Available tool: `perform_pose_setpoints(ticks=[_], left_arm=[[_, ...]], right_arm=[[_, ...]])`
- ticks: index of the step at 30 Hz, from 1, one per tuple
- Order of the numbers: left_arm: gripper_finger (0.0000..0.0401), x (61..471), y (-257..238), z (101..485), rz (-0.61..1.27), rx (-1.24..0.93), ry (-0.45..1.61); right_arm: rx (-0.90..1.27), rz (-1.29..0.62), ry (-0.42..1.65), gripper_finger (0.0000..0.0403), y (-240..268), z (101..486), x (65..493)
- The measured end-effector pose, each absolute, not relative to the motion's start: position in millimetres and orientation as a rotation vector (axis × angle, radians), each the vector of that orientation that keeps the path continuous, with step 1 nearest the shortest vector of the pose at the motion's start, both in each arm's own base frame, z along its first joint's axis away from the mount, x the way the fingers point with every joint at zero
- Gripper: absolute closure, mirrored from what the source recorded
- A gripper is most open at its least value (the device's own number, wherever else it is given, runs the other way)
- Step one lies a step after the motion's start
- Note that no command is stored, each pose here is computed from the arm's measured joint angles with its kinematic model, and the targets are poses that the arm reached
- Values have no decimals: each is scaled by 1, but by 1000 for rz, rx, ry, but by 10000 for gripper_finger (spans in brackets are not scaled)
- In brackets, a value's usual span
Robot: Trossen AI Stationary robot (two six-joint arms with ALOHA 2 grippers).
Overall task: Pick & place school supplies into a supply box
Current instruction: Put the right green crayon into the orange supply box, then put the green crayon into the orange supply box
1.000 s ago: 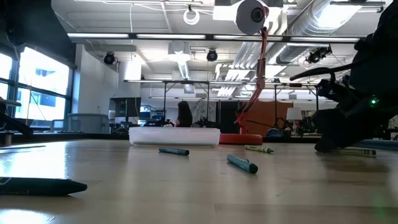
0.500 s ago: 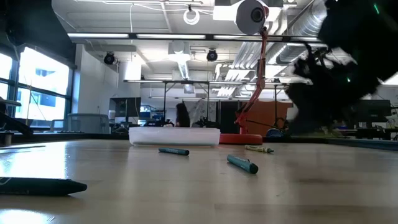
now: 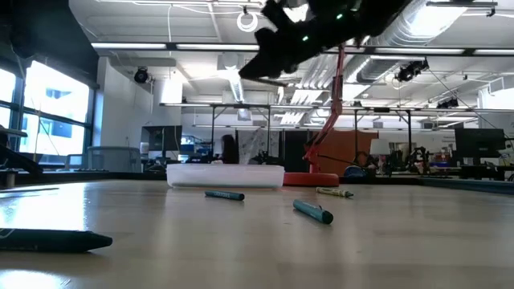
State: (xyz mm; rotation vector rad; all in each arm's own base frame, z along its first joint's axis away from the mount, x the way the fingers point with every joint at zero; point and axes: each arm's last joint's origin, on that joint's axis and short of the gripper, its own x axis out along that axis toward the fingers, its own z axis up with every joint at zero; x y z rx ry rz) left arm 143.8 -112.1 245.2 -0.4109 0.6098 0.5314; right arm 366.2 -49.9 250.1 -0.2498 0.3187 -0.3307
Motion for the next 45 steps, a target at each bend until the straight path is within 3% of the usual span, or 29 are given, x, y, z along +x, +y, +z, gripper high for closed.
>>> perform_pose_setpoints(ticks=[5, 15, 25, 36, 41, 45], left_arm=[[224, 144, -112, 245, 530, -411, 610], [224, 144, -112, 245, 530, -411, 610], [224, 144, -112, 245, 530, -412, 611], [224, 144, -112, 245, 530, -412, 611], [224, 144, -112, 245, 530, -412, 610], [224, 144, -112, 246, 538, -407, 589]], right_arm=[[-234, -194, 400, 394, -86, 213, 400], [-187, -230, 537, 390, -113, 146, 433], [-195, -250, 541, 383, -116, 146, 433], [-206, -286, 546, 319, -113, 147, 433], [-219, -252, 496, 295, -89, 181, 432], [-243, -299, 624, 289, -54, 202, 418]])
